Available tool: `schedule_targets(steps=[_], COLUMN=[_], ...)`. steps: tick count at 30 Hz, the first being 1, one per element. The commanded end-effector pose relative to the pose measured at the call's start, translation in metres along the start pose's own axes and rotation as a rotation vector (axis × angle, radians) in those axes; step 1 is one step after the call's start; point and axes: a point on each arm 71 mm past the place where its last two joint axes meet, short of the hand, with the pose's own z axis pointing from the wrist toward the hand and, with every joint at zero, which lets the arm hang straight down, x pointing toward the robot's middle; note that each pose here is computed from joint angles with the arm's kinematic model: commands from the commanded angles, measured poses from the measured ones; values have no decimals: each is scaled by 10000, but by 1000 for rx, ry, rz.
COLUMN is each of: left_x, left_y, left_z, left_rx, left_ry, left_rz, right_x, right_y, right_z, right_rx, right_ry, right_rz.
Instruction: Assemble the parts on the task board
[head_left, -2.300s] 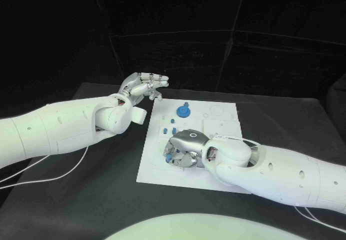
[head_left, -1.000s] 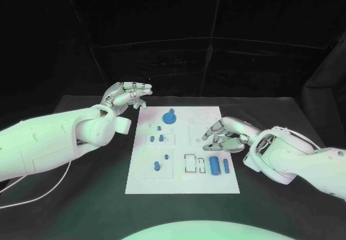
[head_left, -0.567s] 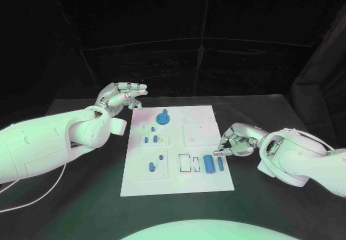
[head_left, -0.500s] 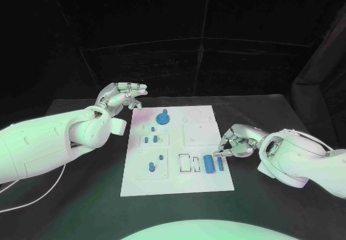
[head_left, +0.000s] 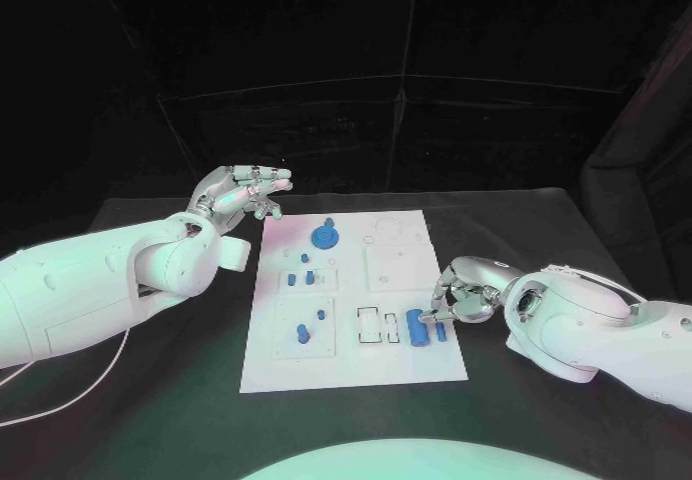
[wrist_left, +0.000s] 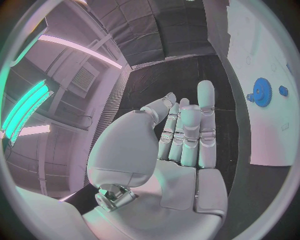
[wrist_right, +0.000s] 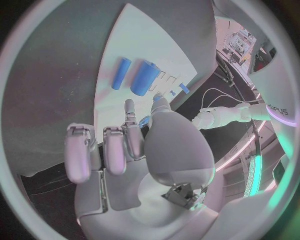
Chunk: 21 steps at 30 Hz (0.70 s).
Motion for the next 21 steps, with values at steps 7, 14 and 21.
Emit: schedule_targets(steps=[7, 14, 21], left_x=[7, 3, 3], left_y=[-12, -11, -10], left_z=[-3, -5, -5], left_rx=[5, 4, 4], left_ry=[11, 10, 10], left_rz=[-8, -8, -7], right_x=[179, 223, 250], right_y=[78, 98, 80], right_z=[66, 114, 170], right_rx=[11, 13, 56], right_ry=[46, 50, 56], right_rz=[-39, -46, -71])
